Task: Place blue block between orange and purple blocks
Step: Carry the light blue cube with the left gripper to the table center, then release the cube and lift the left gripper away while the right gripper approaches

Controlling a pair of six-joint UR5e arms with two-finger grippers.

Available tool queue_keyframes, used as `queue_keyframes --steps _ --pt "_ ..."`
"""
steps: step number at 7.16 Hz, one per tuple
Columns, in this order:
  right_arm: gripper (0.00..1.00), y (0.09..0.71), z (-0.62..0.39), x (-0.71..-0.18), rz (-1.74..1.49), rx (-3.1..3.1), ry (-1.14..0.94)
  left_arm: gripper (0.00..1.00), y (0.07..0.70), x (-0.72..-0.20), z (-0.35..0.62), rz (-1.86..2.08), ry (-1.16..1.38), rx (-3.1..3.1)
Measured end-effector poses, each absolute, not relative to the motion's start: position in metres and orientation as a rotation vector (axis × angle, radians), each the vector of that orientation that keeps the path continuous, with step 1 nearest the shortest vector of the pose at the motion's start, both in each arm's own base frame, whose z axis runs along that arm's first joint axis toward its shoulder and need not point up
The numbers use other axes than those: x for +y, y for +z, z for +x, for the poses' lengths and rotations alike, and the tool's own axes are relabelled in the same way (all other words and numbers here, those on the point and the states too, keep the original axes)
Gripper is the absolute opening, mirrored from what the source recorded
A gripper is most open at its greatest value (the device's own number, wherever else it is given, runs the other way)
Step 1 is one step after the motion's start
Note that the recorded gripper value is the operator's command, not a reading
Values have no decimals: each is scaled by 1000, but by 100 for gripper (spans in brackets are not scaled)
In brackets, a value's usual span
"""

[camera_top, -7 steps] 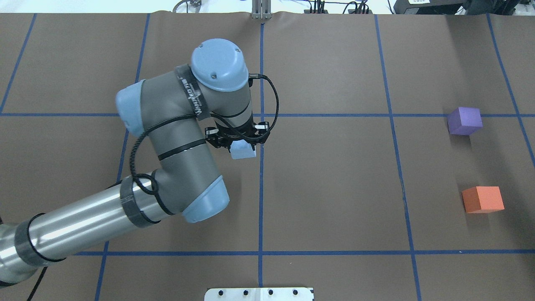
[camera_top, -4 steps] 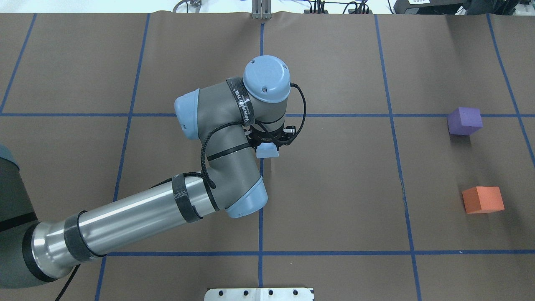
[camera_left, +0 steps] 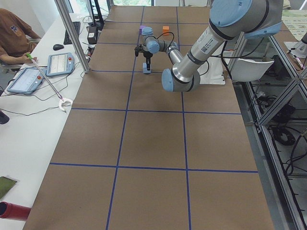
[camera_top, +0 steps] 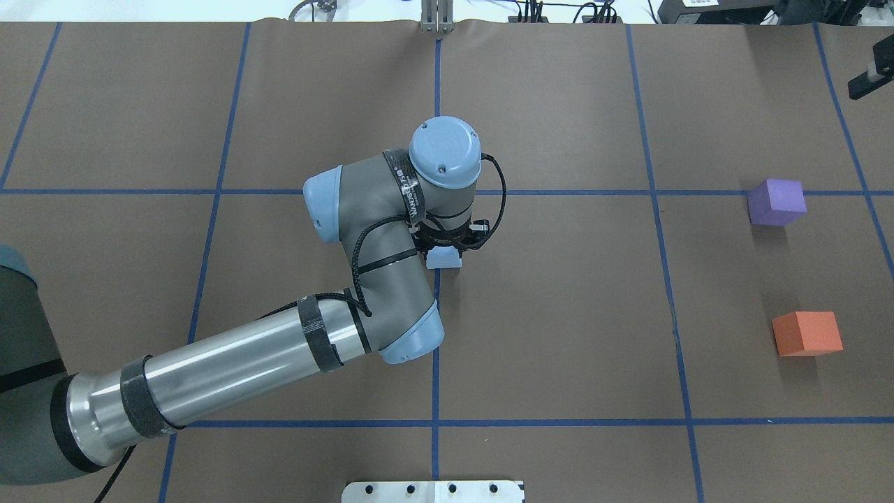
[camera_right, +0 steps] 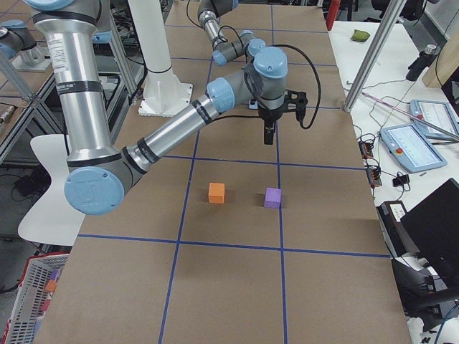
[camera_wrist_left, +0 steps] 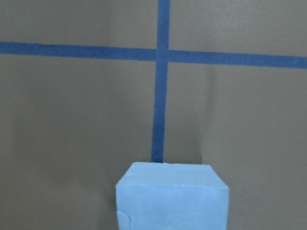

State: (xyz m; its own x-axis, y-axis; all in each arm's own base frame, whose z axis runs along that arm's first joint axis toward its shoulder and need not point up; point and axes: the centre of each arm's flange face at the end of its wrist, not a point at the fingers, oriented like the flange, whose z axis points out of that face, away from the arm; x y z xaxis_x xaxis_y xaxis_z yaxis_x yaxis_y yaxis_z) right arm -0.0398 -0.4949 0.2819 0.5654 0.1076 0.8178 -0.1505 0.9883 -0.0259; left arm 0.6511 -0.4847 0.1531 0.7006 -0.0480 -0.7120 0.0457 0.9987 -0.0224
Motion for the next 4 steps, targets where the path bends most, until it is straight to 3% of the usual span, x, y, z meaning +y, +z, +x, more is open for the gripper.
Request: queue_keyframes --steps 4 --pt "100 201 -92 -492 5 -982 154 100 124 -501 607 -2 -65 891"
